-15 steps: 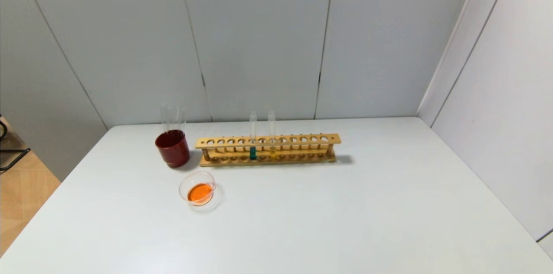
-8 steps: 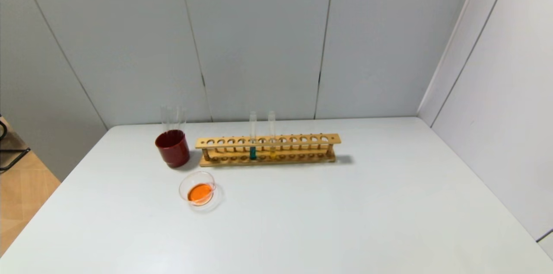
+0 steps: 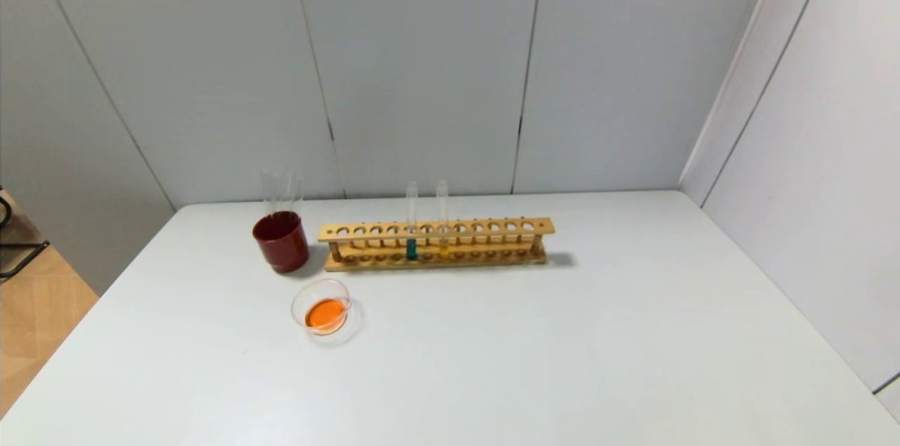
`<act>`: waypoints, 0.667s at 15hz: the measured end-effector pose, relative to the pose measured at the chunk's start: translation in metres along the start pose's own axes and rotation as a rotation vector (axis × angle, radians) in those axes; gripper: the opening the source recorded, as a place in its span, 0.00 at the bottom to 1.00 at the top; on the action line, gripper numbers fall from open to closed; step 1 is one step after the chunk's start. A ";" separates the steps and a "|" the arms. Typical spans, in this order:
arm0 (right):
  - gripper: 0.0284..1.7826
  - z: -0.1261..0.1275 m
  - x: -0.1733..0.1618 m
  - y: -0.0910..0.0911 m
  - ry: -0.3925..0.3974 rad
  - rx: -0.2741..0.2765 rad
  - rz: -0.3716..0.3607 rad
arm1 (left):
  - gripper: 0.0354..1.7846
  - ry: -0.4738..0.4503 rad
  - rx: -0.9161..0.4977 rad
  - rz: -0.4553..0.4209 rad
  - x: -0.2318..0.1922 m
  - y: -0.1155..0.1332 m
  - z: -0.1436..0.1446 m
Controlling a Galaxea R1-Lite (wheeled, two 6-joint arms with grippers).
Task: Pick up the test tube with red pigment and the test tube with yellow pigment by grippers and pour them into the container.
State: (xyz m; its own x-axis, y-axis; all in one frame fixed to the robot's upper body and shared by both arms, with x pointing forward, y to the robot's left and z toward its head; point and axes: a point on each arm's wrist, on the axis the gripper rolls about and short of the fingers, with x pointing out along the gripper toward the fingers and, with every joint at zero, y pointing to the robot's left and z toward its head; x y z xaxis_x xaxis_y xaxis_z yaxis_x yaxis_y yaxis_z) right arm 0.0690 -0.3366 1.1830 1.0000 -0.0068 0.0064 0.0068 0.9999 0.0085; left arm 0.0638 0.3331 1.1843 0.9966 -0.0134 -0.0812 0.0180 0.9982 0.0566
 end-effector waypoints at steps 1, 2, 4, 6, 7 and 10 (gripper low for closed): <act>0.98 0.000 0.000 0.000 0.001 -0.005 0.000 | 0.98 0.008 0.009 -0.023 0.000 -0.001 0.000; 0.98 0.000 0.000 0.000 0.001 0.003 0.000 | 0.98 0.014 0.012 -0.028 -0.001 -0.001 0.000; 0.98 0.000 0.000 0.000 0.000 -0.001 -0.001 | 0.98 0.016 0.013 -0.030 -0.001 -0.001 0.000; 0.98 0.000 0.000 0.000 0.001 -0.007 0.001 | 0.98 0.016 0.013 -0.030 -0.001 -0.001 0.000; 0.98 0.000 0.000 0.000 0.001 -0.005 0.003 | 0.98 0.016 0.014 -0.030 -0.001 -0.001 0.000; 0.98 0.000 0.000 0.000 0.001 -0.001 0.000 | 0.98 0.017 0.012 -0.031 -0.001 -0.001 0.000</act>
State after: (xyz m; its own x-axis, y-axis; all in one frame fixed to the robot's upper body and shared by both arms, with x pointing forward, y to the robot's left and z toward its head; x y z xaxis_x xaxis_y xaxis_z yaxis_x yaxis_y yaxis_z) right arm 0.0690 -0.3366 1.1829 1.0000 -0.0066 0.0051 0.0066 1.0000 0.0073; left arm 0.0627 0.3325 1.1841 0.9941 -0.0428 -0.1002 0.0495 0.9966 0.0662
